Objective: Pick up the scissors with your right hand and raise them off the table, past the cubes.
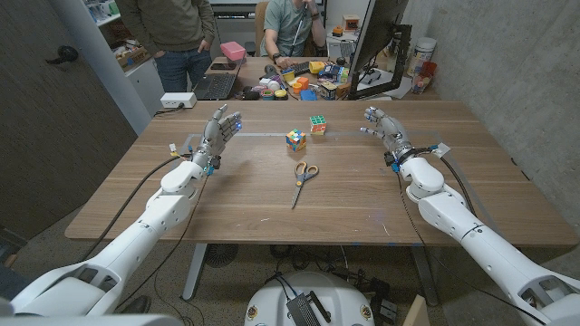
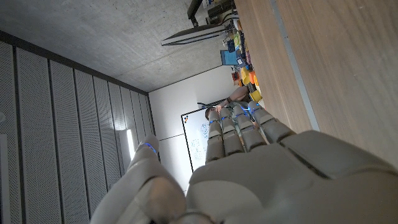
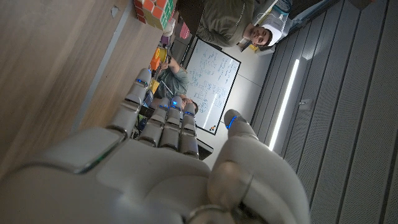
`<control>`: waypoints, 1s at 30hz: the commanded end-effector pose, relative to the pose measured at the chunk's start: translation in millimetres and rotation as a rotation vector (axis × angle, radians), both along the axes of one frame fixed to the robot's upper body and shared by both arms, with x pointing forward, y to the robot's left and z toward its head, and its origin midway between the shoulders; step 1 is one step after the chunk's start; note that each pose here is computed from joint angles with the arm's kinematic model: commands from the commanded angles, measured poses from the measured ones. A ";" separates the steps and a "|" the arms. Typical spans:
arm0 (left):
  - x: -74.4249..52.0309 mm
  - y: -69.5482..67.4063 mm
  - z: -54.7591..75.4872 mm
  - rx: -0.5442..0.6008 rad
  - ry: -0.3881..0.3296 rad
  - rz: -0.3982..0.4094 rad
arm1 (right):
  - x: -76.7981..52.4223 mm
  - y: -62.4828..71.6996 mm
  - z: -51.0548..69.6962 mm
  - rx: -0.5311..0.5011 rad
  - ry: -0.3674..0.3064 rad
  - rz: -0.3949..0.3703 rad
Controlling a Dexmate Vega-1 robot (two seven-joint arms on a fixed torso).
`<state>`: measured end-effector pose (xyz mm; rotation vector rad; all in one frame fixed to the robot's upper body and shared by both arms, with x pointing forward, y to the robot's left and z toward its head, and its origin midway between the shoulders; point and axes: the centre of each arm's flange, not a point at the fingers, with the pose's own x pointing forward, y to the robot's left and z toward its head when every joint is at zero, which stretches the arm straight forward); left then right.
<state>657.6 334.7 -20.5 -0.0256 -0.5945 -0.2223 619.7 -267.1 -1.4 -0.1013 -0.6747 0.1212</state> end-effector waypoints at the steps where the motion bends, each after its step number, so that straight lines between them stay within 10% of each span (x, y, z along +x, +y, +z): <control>1: -4.3 36.5 4.8 0.031 -0.009 -0.016 | -46.8 21.5 28.6 -0.261 -0.126 -0.125; 21: -6.4 65.6 14.9 0.087 -0.012 -0.045 | -121.9 108.5 63.7 -1.119 -0.243 -0.316; 30: -8.6 70.8 12.4 0.082 -0.018 -0.051 | -154.7 162.5 71.2 -1.475 -0.161 -0.340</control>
